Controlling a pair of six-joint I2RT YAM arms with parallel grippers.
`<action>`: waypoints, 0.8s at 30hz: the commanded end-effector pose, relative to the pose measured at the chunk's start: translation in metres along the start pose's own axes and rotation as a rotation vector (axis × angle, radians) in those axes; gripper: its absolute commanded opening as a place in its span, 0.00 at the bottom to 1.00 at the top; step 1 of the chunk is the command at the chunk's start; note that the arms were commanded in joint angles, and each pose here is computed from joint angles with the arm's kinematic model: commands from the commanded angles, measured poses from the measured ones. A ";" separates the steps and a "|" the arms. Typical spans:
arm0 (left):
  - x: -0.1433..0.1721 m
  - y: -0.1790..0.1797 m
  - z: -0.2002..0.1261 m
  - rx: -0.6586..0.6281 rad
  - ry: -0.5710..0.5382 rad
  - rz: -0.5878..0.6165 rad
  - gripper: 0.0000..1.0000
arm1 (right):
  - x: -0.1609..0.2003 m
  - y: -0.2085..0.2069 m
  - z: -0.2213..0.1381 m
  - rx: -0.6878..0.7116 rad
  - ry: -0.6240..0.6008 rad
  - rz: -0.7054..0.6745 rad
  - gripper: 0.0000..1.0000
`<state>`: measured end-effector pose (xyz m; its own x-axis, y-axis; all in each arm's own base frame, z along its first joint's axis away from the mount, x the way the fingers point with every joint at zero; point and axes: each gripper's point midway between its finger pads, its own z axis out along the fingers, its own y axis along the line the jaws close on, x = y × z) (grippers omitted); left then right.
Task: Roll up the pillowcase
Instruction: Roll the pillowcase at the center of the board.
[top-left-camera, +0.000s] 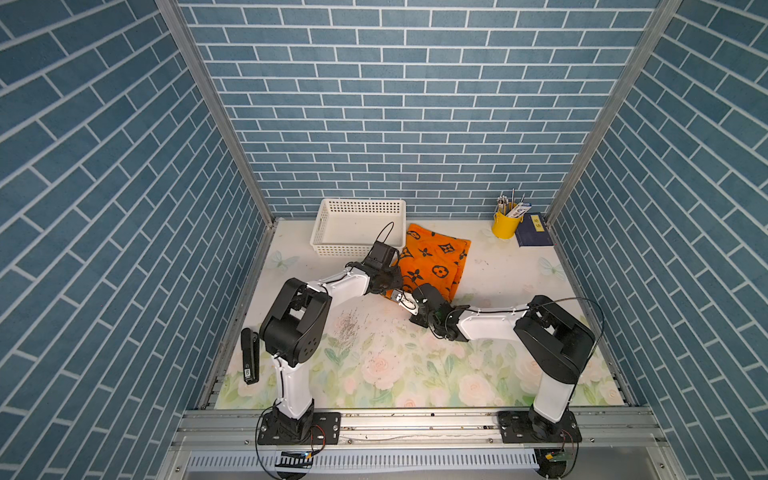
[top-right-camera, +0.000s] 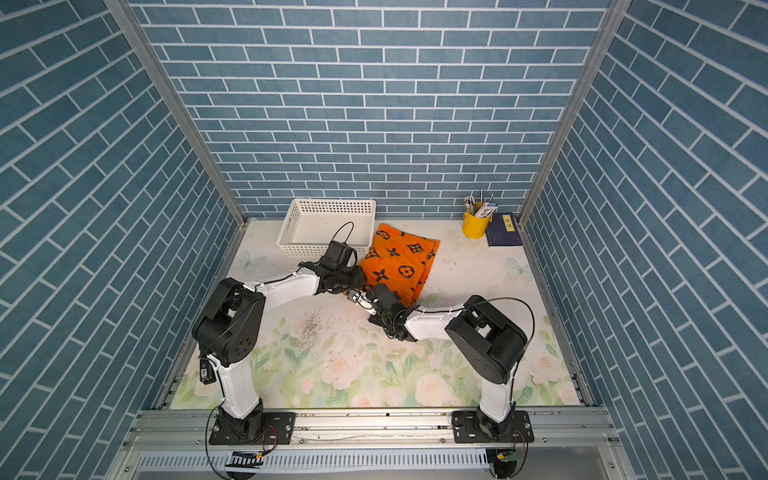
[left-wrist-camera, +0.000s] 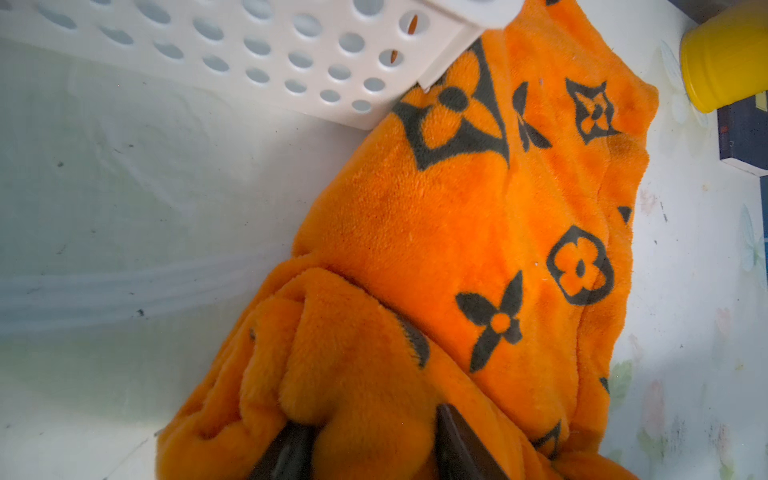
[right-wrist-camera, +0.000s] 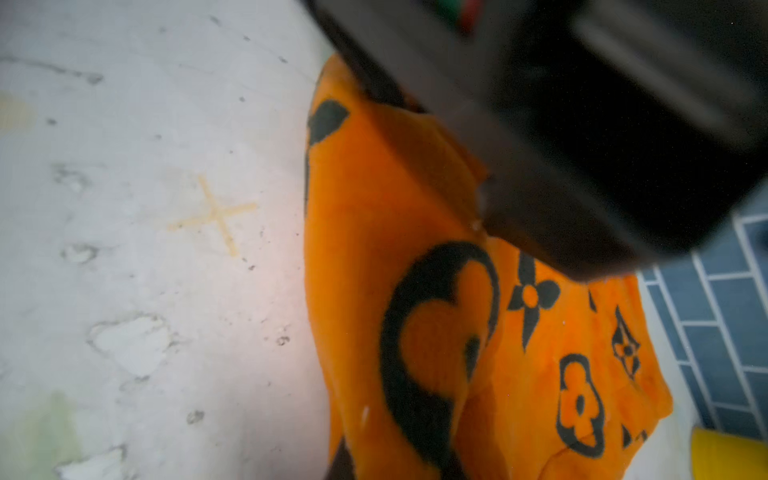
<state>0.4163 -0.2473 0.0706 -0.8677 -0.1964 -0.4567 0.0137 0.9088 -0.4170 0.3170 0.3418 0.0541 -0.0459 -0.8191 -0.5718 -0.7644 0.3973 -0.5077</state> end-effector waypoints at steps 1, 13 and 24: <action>-0.014 0.008 -0.026 -0.013 -0.024 -0.017 0.54 | 0.008 0.030 -0.005 -0.172 0.038 0.075 0.01; -0.053 0.067 -0.115 -0.060 -0.177 -0.105 0.58 | -0.028 0.093 -0.054 -0.639 -0.047 0.384 0.00; -0.002 0.056 -0.103 0.034 -0.093 -0.075 0.57 | 0.000 0.090 -0.031 -0.955 -0.003 0.695 0.04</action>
<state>0.3761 -0.1418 0.1296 -0.8019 -0.3388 -0.4921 -0.0917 0.8837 -0.4590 0.2473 0.3751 0.0577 -0.4900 -0.5302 -0.6919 -0.8717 0.2916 0.3938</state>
